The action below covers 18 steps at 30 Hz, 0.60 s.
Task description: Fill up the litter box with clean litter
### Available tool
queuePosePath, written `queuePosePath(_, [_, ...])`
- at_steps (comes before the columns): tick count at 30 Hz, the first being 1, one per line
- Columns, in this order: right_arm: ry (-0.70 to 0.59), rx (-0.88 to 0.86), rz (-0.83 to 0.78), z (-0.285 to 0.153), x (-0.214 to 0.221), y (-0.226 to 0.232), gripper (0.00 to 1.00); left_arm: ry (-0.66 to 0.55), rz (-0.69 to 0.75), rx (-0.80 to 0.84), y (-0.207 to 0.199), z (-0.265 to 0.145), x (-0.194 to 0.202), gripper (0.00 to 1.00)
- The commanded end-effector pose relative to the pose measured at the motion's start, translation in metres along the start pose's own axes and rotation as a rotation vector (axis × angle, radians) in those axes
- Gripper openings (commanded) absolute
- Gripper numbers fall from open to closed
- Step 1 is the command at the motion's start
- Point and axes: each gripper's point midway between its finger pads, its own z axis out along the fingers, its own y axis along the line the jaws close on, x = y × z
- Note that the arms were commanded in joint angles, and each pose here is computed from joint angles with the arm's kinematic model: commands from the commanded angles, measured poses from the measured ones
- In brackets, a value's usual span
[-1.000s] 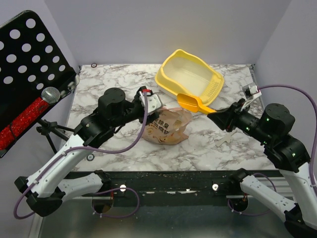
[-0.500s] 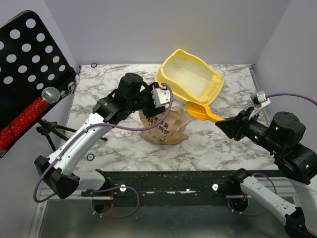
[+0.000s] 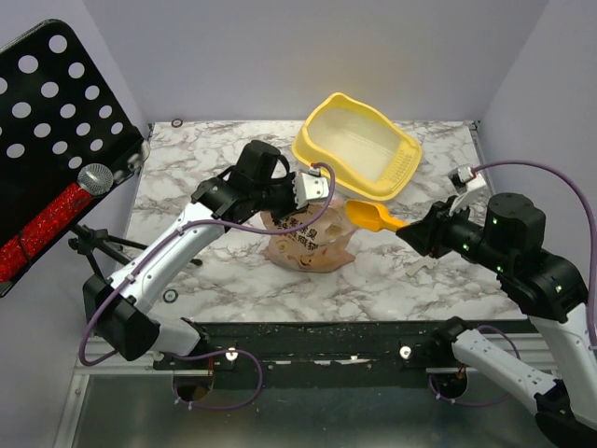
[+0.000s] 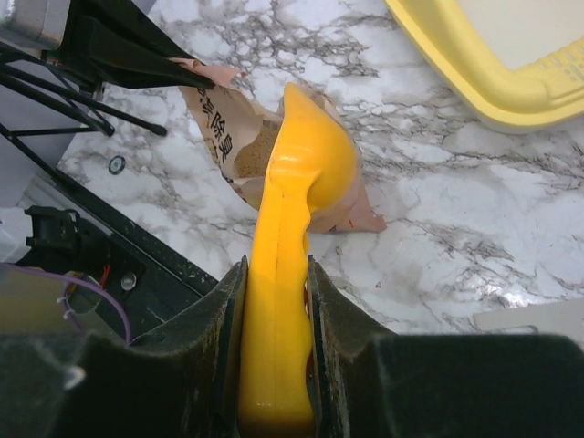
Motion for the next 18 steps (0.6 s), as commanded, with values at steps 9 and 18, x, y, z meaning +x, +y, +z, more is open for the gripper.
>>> queuePosePath(9, [0.15, -0.037, 0.002, 0.025, 0.011, 0.005, 0.0, -0.075, -0.063, -0.016, -0.024, -0.002, 0.013, 0.0])
queuePosePath(18, [0.33, -0.081, 0.013, 0.052, 0.035, 0.007, 0.0, -0.148, -0.01, -0.237, -0.029, -0.037, -0.012, 0.0])
